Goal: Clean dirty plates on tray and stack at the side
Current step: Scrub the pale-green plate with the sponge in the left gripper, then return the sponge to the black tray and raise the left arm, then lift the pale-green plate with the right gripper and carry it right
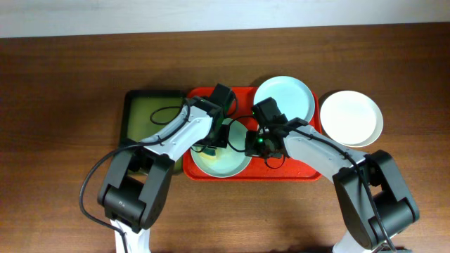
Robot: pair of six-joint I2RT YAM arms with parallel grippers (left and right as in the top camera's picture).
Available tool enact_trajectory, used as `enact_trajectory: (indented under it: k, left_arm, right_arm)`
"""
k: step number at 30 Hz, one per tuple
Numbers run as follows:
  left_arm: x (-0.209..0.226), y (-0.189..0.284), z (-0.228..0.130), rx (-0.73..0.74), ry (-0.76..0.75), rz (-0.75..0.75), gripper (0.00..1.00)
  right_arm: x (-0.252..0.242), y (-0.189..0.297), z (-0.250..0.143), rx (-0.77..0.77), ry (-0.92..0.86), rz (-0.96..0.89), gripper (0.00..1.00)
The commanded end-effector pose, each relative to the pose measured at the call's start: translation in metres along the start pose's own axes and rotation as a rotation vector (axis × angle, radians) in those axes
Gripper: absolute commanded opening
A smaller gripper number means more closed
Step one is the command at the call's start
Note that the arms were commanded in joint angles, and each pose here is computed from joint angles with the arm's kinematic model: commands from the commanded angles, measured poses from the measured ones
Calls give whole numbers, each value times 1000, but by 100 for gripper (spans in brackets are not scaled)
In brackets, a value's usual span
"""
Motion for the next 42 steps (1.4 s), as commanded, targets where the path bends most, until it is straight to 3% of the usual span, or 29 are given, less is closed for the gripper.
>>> enact_trajectory:
  k: [1, 2, 3, 6, 7, 9, 10, 13, 19, 20, 21, 23, 25, 26, 29, 32, 35, 36, 42]
  left_arm:
    - [-30, 8, -11, 87, -52, -258, 0]
    - [-19, 31, 3, 53, -27, -247, 0]
    - [-7, 52, 14, 10, -9, -231, 0]
    - [47, 103, 30, -79, 76, -63, 0]
    - [60, 103, 25, -56, 91, -6, 0]
    - [93, 103, 17, -18, 131, 137, 0]
    - [106, 103, 17, -16, 163, 149, 1]
    - [149, 92, 11, -1, 275, 162, 0]
    - [177, 23, -17, 14, 335, 168, 0]
    - [177, 22, -18, 12, 336, 168, 15]
    - [177, 27, -15, 6, 336, 157, 74]
    - [178, 60, 2, -34, 340, 152, 82]
    - [189, 126, 26, -156, 399, 150, 86]
    - [202, 161, 33, -232, 466, 148, 100]
    - [257, 221, 23, -393, 632, 168, 99]
    - [288, 223, 9, -392, 712, 196, 99]
    - [291, 224, 7, -392, 720, 198, 99]
    - [291, 224, 7, -392, 720, 198, 99]
    - [291, 224, 7, -392, 720, 198, 99]
  right_arm:
    - [2, -3, -2, 11, 4, 7, 4]
    - [2, -3, -2, 12, 4, 6, 8]
    - [2, -3, -3, 14, 4, 5, 18]
    - [2, -3, -3, 14, 4, 5, 24]
    - [2, -3, -3, 14, 4, 5, 31]
    - [2, -3, -3, 14, 4, 4, 54]
    - [2, -3, -3, 14, 4, 5, 61]
    - [2, -3, -3, 14, 4, 4, 64]
    - [2, -3, -3, 13, 4, 4, 63]
    - [2, -3, -3, 13, 4, 4, 63]
    - [2, -3, -3, 13, 4, 4, 63]
    - [2, -3, -3, 14, 4, 5, 63]
    - [2, -3, -3, 14, 4, 4, 63]
    - [1, -3, -3, 18, 3, 1, 61]
    - [-1, -3, -6, 32, 0, -11, 52]
    - [-2, -3, -6, 28, -1, -21, 43]
    - [-6, -3, -4, 11, 0, -46, 22]
    - [-6, -4, -4, 12, -1, -47, 7]
    - [-15, 29, 8, 63, -56, -164, 4]
Point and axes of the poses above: each gripper's point midway between its finger pads, its own y axis back along the fingers, its own x axis along the line the jaws close on, z = x × y, the point moved 5 cm from there along y, back along the fingers, and after that the axes turned 3 degrees about -y, right-handed, at the moved point
